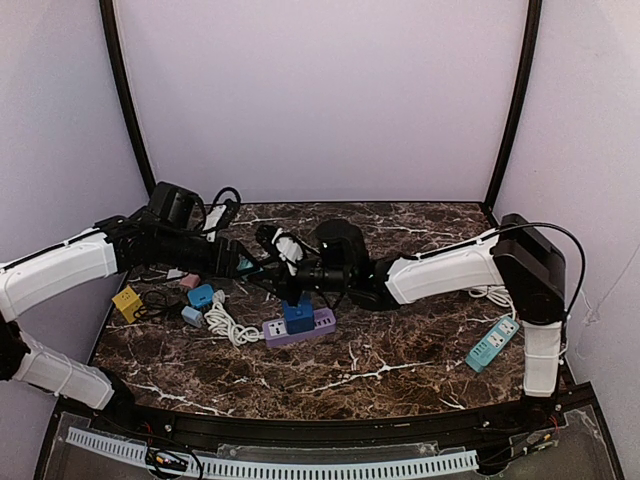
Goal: Insert the plug
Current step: Adjust the plug.
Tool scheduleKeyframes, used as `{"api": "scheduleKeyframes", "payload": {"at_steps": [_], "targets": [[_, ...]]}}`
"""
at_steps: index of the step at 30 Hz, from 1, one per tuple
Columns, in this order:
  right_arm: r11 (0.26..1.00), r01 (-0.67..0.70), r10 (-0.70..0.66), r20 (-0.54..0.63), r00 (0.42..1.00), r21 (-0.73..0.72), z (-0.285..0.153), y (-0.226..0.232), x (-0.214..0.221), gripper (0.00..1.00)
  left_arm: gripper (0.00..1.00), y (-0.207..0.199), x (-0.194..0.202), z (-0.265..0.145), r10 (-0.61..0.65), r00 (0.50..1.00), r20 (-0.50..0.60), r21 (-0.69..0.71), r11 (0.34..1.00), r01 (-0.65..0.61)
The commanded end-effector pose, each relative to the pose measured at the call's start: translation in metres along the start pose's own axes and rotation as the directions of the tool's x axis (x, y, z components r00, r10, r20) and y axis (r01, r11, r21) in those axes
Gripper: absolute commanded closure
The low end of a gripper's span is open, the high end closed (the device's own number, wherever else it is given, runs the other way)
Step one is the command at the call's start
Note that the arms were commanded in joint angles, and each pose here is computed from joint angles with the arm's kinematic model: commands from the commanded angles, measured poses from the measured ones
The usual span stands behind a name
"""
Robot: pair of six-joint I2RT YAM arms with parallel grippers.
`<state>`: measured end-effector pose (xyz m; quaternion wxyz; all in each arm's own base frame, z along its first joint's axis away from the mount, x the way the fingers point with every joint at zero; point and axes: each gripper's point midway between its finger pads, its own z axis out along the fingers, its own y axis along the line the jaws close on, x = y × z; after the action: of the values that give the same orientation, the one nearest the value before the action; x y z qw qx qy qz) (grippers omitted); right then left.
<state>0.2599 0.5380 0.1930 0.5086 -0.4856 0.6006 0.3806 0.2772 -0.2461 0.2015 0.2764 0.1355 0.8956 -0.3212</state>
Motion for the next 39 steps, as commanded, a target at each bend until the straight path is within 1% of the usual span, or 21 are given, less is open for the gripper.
{"api": "scheduleKeyframes", "payload": {"at_steps": [1, 2, 3, 4, 5, 6, 7, 8, 12, 17, 22, 28, 31, 32, 33, 34, 35, 36, 37, 38, 39], "targets": [[0.989, -0.015, 0.02, 0.029, 0.999, -0.146, -0.025, 0.008, -0.011, 1.0, 0.18, -0.03, -0.002, -0.024, 0.363, 0.928, 0.085, 0.11, 0.922, -0.371], [0.983, -0.013, 0.021, 0.04, 0.999, -0.184, -0.033, 0.011, -0.014, 1.0, 0.13, -0.035, -0.006, -0.034, 0.423, 0.897, 0.128, 0.099, 0.895, -0.436], [0.976, -0.011, 0.022, 0.05, 0.998, -0.216, -0.04, 0.014, -0.016, 1.0, 0.12, -0.036, -0.005, -0.038, 0.527, 0.836, 0.153, 0.087, 0.835, -0.543], [0.968, -0.007, 0.023, 0.059, 0.998, -0.252, -0.047, 0.017, -0.018, 1.0, 0.13, -0.048, -0.003, -0.05, 0.582, 0.788, 0.202, 0.115, 0.784, -0.609], [0.959, 0.002, 0.019, 0.07, 0.997, -0.283, -0.052, 0.021, -0.02, 1.0, 0.15, -0.052, 0.006, -0.052, 0.689, 0.689, 0.225, 0.123, 0.682, -0.721], [0.951, 0.013, 0.012, 0.079, 0.997, -0.31, -0.057, 0.025, -0.023, 1.0, 0.16, -0.065, 0.017, -0.063, 0.729, 0.631, 0.266, 0.179, 0.606, -0.775], [0.943, 0.022, 0.007, 0.083, 0.997, -0.333, -0.06, 0.029, -0.025, 1.0, 0.19, -0.067, 0.026, -0.065, 0.782, 0.555, 0.284, 0.185, 0.524, -0.832], [0.937, 0.028, 0.002, 0.084, 0.996, -0.349, -0.062, 0.032, -0.026, 1.0, 0.21, -0.07, 0.031, -0.067, 0.788, 0.538, 0.3, 0.209, 0.496, -0.843], [0.921, 0.031, 0.007, 0.098, 0.995, -0.388, -0.064, 0.038, -0.031, 1.0, 0.26, -0.076, 0.037, -0.063, 0.789, 0.535, 0.301, 0.266, 0.469, -0.842], [0.915, 0.048, 0.02, 0.164, 0.986, -0.401, -0.069, 0.042, -0.046, 1.0, 0.33, -0.079, 0.027, -0.056, 0.805, 0.512, 0.3, 0.219, 0.464, -0.858], [0.902, 0.06, 0.042, 0.226, 0.973, -0.428, -0.075, 0.047, -0.057, 1.0, 0.41, -0.082, 0.018, -0.051, 0.766, 0.562, 0.312, 0.209, 0.521, -0.827], [0.898, 0.071, 0.044, 0.249, 0.967, -0.434, -0.078, 0.05, -0.061, 1.0, 0.51, -0.088, 0.018, -0.051, 0.744, 0.569, 0.35, 0.225, 0.522, -0.822], [0.898, 0.083, 0.036, 0.262, 0.964, -0.432, -0.08, 0.051, -0.065, 1.0, 0.51, -0.085, 0.018, -0.048, 0.733, 0.581, 0.353, 0.217, 0.54, -0.813], [0.898, 0.087, 0.034, 0.266, 0.963, -0.431, -0.081, 0.051, -0.066, 1.0, 0.51, -0.088, 0.014, -0.05, 0.729, 0.572, 0.376, 0.204, 0.537, -0.818], [0.899, 0.09, 0.032, 0.27, 0.962, -0.429, -0.081, 0.051, -0.067, 1.0, 0.51, -0.087, 0.016, -0.049, 0.716, 0.588, 0.376, 0.211, 0.552, -0.807], [0.899, 0.094, 0.031, 0.275, 0.961, -0.429, -0.082, 0.051, -0.068, 1.0, 0.51, -0.091, 0.012, -0.053, 0.707, 0.579, 0.406, 0.203, 0.548, -0.812], [0.898, 0.096, 0.03, 0.278, 0.96, -0.429, -0.083, 0.052, -0.069, 1.0, 0.51, -0.09, 0.014, -0.051, 0.689, 0.6, 0.406, 0.215, 0.566, -0.796], [0.899, 0.101, 0.027, 0.282, 0.959, -0.427, -0.083, 0.051, -0.07, 1.0, 0.51, -0.095, 0.009, -0.056, 0.677, 0.588, 0.443, 0.207, 0.561, -0.801], [0.898, 0.103, 0.024, 0.284, 0.959, -0.427, -0.083, 0.052, -0.071, 1.0, 0.51, -0.093, 0.011, -0.054, 0.651, 0.614, 0.446, 0.223, 0.584, -0.781], [0.898, 0.106, 0.023, 0.286, 0.958, -0.427, -0.084, 0.052, -0.071, 1.0, 0.51, -0.1, 0.007, -0.061, 0.636, 0.597, 0.489, 0.218, 0.573, -0.79], [0.898, 0.108, 0.022, 0.287, 0.958, -0.427, -0.084, 0.052, -0.071, 1.0, 0.51, -0.098, 0.01, -0.06, 0.614, 0.62, 0.489, 0.236, 0.591, -0.772]]}}
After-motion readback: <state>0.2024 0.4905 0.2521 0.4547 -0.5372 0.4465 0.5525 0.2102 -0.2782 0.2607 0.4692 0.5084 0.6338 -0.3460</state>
